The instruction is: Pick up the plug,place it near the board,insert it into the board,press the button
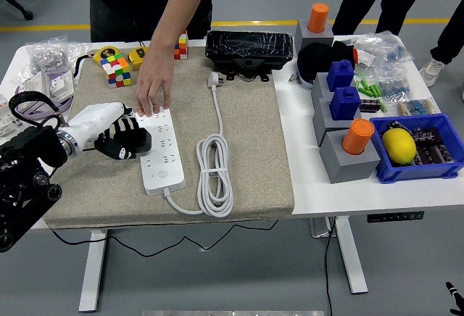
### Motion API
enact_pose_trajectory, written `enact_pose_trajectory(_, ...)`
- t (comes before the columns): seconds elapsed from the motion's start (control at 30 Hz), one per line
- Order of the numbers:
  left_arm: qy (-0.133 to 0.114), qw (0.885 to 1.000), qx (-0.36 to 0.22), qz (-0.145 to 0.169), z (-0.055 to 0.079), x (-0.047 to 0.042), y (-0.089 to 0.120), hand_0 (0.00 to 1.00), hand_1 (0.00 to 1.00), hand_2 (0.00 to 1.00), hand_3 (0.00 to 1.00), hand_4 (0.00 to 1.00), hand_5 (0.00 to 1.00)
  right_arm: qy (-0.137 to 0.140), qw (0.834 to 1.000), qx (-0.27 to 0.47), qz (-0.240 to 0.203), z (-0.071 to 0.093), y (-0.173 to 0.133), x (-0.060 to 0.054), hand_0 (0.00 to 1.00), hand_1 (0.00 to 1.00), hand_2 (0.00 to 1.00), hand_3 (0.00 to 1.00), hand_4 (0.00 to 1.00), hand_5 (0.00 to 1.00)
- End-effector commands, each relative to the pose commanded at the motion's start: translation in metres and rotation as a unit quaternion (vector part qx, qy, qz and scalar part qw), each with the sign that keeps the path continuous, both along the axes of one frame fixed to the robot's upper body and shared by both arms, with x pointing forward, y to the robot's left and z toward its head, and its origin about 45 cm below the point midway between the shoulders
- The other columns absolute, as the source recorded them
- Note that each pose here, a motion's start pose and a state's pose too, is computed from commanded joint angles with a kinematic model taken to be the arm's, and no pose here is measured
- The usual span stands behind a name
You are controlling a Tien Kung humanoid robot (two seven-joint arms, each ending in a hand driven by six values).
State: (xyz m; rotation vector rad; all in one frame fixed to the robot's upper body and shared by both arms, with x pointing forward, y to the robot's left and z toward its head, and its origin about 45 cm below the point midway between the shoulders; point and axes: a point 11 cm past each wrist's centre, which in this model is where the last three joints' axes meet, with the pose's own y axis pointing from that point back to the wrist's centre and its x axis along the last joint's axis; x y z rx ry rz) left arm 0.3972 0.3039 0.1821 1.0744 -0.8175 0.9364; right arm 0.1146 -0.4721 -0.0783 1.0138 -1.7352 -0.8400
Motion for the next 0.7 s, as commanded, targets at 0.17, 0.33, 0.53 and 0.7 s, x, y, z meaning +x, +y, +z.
enact_pose_trajectory(0.17,0.0,1.0,0.001,0.0,-0.0001,0.0004,0.0009,0.299,0.385,0.297,0.493,0.757,0.002,-0.001,1.0,-0.001,0.0,0.0005,-0.0009,0.0005,0.867,0.842,0.807,0.83,0.998,0.998)
enact_pose_trajectory(0.33,0.003,1.0,0.004,-0.001,-0.0011,0.0001,0.0008,0.301,0.384,0.297,0.494,0.757,0.002,-0.001,1.0,-0.001,-0.001,0.0007,-0.0011,0.0009,0.867,0.842,0.807,0.83,0.998,0.998)
enact_pose_trajectory(0.53,0.008,1.0,0.009,-0.006,-0.0015,-0.0001,0.0001,0.301,0.386,0.297,0.494,0.757,0.002,-0.002,1.0,-0.001,-0.001,0.0008,-0.001,0.001,0.867,0.843,0.807,0.83,0.998,0.998)
enact_pose_trajectory(0.7,0.01,1.0,0.012,-0.007,-0.0019,-0.0001,0.0004,0.301,0.386,0.297,0.494,0.757,0.002,-0.002,1.0,-0.001,-0.001,0.0007,-0.001,0.001,0.867,0.843,0.807,0.83,0.998,0.998)
